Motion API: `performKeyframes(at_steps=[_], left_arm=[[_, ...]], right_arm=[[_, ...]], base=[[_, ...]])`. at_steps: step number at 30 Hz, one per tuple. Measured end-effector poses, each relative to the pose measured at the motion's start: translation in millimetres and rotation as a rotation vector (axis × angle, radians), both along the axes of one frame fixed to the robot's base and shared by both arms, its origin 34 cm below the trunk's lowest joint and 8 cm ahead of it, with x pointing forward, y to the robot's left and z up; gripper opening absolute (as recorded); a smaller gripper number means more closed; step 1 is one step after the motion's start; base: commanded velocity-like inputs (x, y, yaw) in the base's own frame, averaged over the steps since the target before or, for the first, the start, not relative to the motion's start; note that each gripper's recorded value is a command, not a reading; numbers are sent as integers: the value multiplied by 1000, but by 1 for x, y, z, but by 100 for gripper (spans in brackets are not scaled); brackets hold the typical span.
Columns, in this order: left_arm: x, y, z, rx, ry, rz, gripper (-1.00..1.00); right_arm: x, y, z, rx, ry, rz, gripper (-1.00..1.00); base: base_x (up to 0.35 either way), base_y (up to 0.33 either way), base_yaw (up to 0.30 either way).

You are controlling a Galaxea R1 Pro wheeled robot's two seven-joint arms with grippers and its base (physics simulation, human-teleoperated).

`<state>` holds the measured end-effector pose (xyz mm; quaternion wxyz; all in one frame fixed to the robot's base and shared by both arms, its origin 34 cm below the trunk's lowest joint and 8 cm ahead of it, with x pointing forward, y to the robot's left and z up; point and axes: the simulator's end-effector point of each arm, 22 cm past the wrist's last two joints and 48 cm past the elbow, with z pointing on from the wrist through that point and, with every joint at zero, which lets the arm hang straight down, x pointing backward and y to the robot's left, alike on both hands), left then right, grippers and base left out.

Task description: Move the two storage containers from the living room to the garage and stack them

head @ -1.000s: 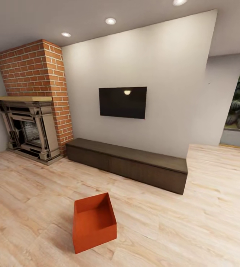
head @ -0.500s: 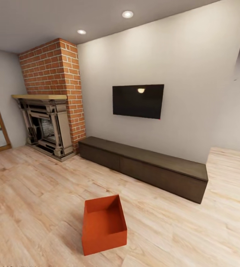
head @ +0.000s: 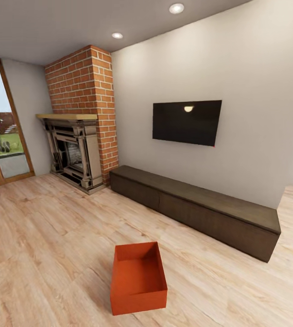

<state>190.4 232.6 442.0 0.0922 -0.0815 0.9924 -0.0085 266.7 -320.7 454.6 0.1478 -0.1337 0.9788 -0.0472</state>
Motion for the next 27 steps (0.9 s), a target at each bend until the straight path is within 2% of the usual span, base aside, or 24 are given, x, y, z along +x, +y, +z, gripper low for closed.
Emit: performKeyframes(at_steps=[5,19,27], left_arm=[[0,0,0,0,1,0,100],[-1,0,0,0,2,1,100],[-1,1,0,1,3,5,100]], right_arm=[[0,1,0,1,0,0,100],[0,2,0,3,0,0,100],[0,2,0,3,0,0,100]], base=[[161,0,15],[286,0,0],[99,0,0]])
